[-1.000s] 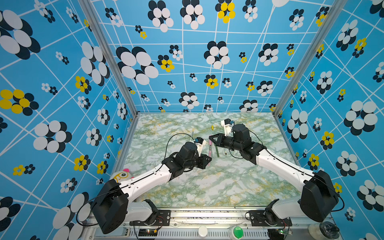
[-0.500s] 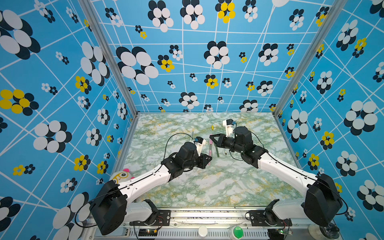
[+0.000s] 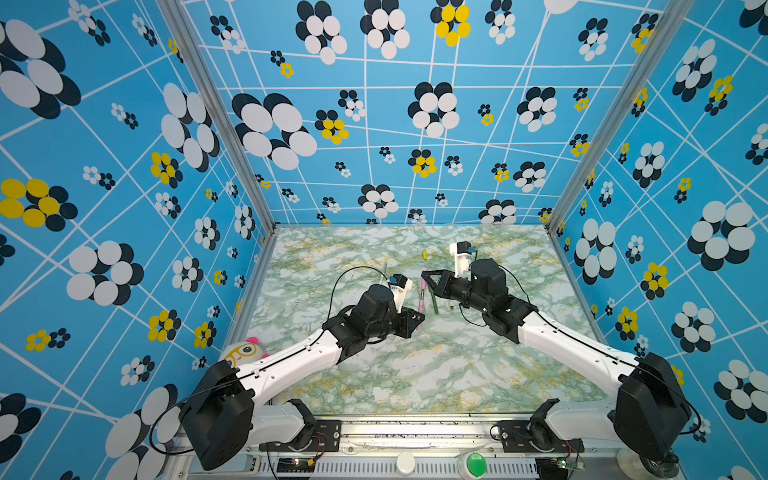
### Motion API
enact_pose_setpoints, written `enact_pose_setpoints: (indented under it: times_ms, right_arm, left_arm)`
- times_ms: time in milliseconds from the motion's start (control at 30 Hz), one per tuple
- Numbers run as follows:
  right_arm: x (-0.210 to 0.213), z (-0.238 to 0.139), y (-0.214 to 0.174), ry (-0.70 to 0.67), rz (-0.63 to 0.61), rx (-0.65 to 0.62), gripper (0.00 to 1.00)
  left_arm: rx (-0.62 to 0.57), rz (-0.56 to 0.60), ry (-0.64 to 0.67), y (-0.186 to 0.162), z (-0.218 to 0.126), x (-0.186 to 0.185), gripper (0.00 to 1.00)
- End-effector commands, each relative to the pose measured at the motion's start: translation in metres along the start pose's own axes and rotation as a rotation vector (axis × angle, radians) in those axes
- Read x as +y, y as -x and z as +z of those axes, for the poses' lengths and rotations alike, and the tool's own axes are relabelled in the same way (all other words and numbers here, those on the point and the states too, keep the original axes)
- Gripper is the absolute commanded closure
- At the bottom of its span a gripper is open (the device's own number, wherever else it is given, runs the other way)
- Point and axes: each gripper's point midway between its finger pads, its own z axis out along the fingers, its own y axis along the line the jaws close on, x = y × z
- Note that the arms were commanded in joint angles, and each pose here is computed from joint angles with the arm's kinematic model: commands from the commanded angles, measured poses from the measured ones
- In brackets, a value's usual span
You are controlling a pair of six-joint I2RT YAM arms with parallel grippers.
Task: Insert the pens into the pen caps
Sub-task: 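Push the pink cap down over the pen tip held by the left gripper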
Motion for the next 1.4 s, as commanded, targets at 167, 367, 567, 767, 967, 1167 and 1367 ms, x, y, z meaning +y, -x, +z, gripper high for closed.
enact_pose_setpoints:
  times_ms: [167, 367, 567, 767, 967, 1167, 1367]
  right_arm:
    - [-0.01, -0.002, -0.024, -0.034, 0.028, 0.054, 1.0]
    - [-0.009, -0.003, -0.026, -0.029, 0.019, 0.053, 1.0]
    - [-0.005, -0.003, -0.029, -0.006, -0.002, 0.067, 1.0]
    - [-0.001, -0.003, -0.032, 0.011, -0.005, 0.08, 1.0]
    - [0.006, -0.001, -0.034, 0.047, 0.023, 0.099, 1.0]
    - [0.01, 0.0, -0.037, 0.067, 0.041, 0.122, 1.0]
    - [0.009, 0.002, -0.042, 0.066, 0.042, 0.148, 1.0]
  left_arm:
    - [-0.125, 0.022, -0.02, 0.031, -0.004, -0.007, 1.0]
    - [-0.124, 0.023, -0.017, 0.03, -0.002, -0.005, 1.0]
    - [-0.13, 0.032, -0.013, 0.032, -0.003, -0.005, 1.0]
    - [-0.137, 0.047, -0.001, 0.037, -0.008, -0.003, 1.0]
    - [-0.144, 0.052, 0.012, 0.039, -0.01, 0.002, 1.0]
    - [-0.15, 0.056, 0.023, 0.042, -0.013, 0.007, 1.0]
    - [-0.166, 0.064, 0.029, 0.047, -0.018, 0.009, 1.0]
